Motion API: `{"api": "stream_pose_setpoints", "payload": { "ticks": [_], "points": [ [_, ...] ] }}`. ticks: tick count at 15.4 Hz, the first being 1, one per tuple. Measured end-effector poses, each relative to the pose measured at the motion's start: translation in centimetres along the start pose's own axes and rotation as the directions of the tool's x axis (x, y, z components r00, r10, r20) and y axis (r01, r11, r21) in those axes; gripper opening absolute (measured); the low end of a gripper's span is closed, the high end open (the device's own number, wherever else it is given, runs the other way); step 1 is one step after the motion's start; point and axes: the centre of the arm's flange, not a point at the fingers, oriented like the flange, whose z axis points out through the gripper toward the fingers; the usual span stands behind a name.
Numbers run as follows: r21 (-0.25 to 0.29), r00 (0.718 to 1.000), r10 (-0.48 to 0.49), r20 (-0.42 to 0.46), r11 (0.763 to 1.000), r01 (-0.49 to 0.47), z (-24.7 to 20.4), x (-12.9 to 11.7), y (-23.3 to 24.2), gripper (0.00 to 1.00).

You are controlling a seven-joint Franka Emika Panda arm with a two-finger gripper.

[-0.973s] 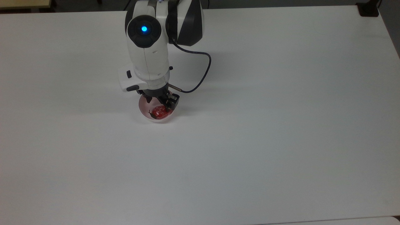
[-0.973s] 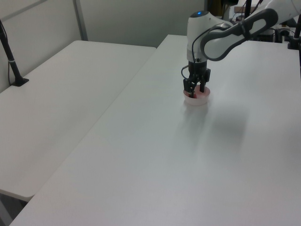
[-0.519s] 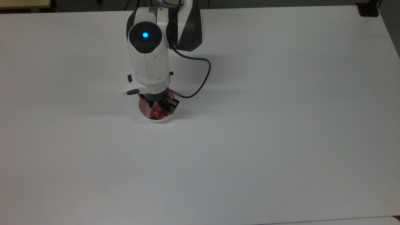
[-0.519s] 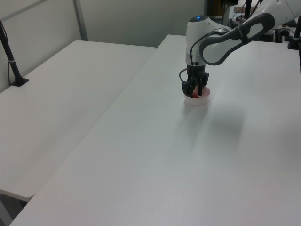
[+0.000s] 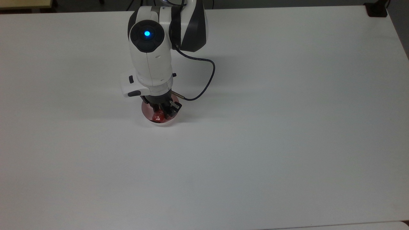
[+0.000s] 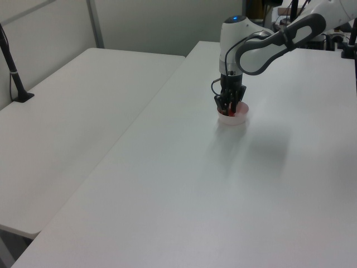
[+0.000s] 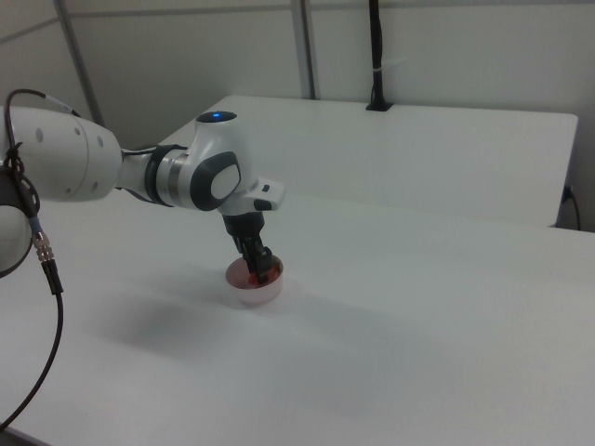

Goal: Pick up strawberry from bowl
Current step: 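Close the gripper on the red strawberry in the bowl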

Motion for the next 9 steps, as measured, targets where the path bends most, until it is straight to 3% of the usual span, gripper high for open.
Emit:
{"api": "stream_pose_setpoints", "payload": {
  "ticks": [5,9],
  "points": [
    [0.004,1.000,0.001,-0.008,1.000,-0.001,-0.5,0.1,0.0,0.38],
    [0.022,0.999,0.002,-0.043,1.000,-0.001,-3.5,0.3,0.0,0.38]
  ]
}}
